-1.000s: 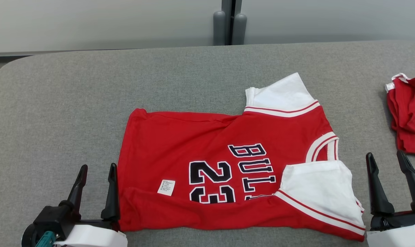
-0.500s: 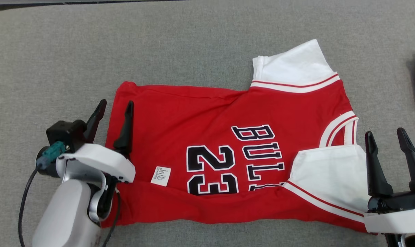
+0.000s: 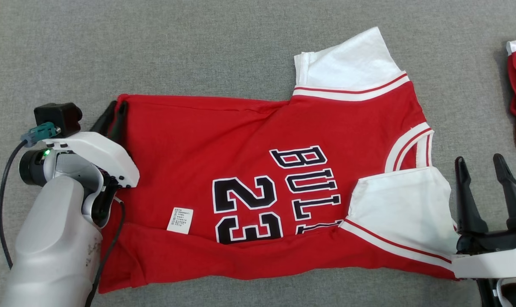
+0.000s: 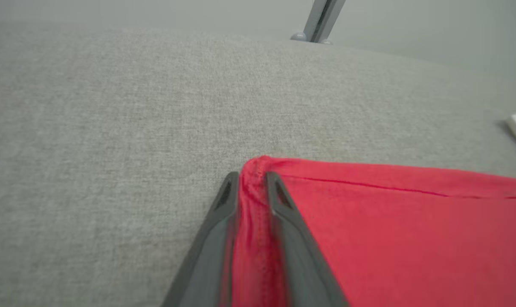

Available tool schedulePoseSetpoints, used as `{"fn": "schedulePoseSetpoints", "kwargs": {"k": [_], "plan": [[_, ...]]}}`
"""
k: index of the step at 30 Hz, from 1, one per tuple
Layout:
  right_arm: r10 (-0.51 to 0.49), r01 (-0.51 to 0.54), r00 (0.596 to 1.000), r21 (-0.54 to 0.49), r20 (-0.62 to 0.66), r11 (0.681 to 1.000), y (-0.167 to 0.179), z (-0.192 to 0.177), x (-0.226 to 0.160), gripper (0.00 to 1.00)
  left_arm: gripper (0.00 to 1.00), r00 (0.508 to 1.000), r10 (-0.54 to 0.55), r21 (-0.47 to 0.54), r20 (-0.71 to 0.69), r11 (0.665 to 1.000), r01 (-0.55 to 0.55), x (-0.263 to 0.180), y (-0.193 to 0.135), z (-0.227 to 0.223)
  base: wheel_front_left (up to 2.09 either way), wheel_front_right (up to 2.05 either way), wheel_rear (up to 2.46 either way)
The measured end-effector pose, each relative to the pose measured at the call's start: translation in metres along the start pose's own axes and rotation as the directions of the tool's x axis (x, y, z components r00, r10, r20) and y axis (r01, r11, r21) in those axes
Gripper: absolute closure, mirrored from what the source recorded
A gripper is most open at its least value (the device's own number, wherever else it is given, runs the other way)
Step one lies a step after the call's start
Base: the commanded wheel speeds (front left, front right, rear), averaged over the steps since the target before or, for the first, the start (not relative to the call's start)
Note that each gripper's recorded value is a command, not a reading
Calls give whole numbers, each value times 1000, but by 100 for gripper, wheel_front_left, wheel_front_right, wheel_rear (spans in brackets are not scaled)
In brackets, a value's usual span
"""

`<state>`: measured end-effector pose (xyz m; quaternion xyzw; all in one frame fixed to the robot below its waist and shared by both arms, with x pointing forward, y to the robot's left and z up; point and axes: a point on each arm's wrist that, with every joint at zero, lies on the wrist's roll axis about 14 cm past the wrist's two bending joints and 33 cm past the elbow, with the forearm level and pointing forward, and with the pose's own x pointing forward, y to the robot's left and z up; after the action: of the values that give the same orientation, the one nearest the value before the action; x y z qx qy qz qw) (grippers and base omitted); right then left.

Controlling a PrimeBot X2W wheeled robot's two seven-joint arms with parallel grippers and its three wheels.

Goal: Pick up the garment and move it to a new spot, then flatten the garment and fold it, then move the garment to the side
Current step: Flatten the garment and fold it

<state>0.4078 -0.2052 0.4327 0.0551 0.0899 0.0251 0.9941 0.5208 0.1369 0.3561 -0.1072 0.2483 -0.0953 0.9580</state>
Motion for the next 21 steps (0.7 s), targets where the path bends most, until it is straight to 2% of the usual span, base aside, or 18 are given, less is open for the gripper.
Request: {"fn": "schedulePoseSetpoints", "kwargs": {"k": [6,11,17,21], "plan": [[-19,19,1000,-24,8,1000,-17,5,13,0,100,1000,-11,14,14,1000,11,1,-3,1,0,0,0],[-4,5,1000,-41,31,999,-22,14,47,0,100,999,-27,23,41,999,26,12,-7,7,0,0,0],[120,-118,992,-59,32,991,7,19,112,0,100,997,-46,20,68,999,44,23,-13,10,0,0,0],[214,-216,976,-58,-40,975,36,4,148,0,100,995,-43,18,84,999,42,25,-12,11,0,0,0]]}}
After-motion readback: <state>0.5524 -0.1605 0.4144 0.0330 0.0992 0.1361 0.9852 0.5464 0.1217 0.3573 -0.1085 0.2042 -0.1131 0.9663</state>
